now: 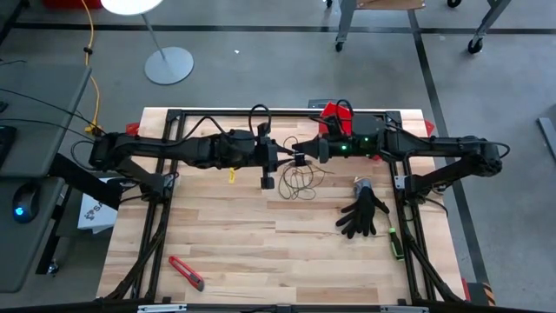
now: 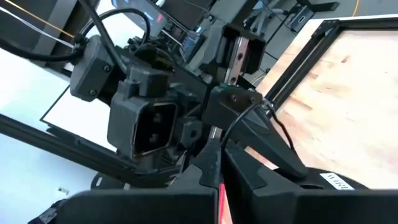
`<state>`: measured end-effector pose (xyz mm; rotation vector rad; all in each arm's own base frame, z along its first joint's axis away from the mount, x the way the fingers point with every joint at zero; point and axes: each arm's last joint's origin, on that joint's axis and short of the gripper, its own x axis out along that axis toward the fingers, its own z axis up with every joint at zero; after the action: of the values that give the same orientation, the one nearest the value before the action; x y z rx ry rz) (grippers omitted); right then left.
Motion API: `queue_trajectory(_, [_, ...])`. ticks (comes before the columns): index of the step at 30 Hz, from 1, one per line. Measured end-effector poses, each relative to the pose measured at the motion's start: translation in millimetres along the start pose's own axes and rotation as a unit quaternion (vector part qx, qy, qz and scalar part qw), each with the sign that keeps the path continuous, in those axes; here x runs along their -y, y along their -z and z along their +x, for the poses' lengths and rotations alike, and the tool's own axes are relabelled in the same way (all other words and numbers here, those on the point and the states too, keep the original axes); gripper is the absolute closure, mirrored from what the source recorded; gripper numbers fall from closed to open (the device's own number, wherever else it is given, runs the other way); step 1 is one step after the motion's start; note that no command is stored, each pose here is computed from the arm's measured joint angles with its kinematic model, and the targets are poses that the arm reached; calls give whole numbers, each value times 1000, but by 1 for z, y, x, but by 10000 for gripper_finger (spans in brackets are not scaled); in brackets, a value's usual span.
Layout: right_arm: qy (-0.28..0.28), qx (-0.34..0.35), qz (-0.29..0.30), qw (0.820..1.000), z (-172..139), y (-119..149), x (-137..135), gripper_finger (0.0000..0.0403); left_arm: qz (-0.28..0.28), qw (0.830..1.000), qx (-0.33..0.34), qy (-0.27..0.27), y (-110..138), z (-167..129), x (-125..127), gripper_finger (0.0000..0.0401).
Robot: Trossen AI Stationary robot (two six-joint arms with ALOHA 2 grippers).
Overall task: Coil cords
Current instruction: Uncoil the black wire from the spool
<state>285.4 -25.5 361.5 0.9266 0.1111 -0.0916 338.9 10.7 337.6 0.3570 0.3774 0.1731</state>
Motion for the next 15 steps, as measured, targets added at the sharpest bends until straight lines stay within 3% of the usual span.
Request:
queue_trajectory(10, [13, -15, -4, 1000, 0, 4, 2, 403, 1, 1000, 3, 3, -2, -3, 2, 357])
queue_trajectory(15, [11, -15, -4, 1000, -1, 4, 1, 403, 2, 1000, -9, 6, 0, -4, 2, 395])
